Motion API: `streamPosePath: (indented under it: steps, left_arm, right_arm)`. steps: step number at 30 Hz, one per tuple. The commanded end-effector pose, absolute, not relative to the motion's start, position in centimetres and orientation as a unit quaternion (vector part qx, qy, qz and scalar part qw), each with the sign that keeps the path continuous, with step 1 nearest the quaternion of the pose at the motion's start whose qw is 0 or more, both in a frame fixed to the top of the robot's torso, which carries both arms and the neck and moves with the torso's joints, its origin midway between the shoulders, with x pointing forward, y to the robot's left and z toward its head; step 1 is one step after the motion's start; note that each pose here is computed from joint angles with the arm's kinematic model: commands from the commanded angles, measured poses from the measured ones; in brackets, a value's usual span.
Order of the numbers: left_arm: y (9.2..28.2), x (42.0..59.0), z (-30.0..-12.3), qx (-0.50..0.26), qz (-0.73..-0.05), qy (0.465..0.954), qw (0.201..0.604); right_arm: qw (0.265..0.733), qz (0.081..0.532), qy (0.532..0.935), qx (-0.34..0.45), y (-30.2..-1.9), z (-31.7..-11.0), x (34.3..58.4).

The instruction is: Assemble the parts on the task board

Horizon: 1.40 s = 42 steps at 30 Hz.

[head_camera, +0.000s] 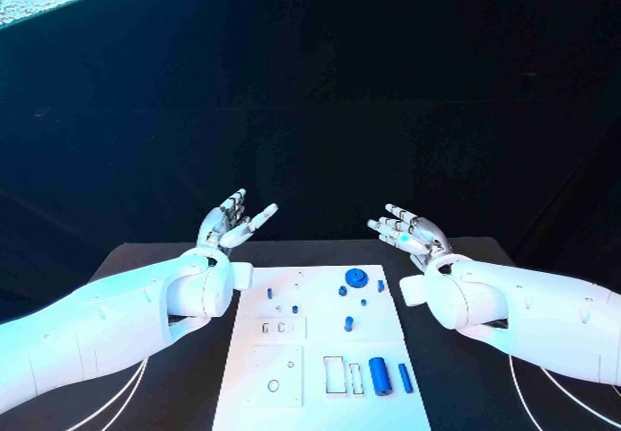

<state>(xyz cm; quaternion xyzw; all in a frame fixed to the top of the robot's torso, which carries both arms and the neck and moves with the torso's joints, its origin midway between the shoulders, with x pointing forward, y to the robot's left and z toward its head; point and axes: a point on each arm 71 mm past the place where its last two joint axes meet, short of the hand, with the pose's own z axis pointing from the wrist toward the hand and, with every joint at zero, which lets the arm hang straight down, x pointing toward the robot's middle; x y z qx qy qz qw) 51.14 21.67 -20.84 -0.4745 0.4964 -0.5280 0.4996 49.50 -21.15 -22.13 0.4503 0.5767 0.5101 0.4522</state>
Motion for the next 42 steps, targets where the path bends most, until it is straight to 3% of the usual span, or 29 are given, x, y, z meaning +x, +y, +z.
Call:
streamPosePath:
  steps: [1,6,7,14,32,42]
  left_arm:
    - [21.0,51.2,-20.6,-0.454,-0.554,0.508,0.48]
    - [21.0,51.2,-20.6,-0.454,-0.554,0.508,0.48]
    - [21.8,50.7,-20.4,-0.444,-0.565,0.513,0.47]
    - [22.0,49.9,-20.0,-0.431,-0.581,0.523,0.451]
    - [21.5,47.6,-18.5,-0.424,-0.612,0.547,0.383]
    - [20.9,46.5,-17.6,-0.41,-0.623,0.55,0.376]
  right_arm:
    - [0.393,0.537,0.622,0.413,-20.3,-22.2,49.6]
    - [0.387,0.537,0.63,0.406,-20.4,-22.2,49.7]
    - [0.512,0.5,0.636,0.288,-22.4,-20.8,50.6]
    - [0.56,0.467,0.668,0.149,-22.0,-19.4,51.1]
    - [0.612,0.323,0.718,-0.08,-20.2,-18.2,51.5]
    - [0.613,0.269,0.731,-0.132,-19.0,-18.6,51.2]
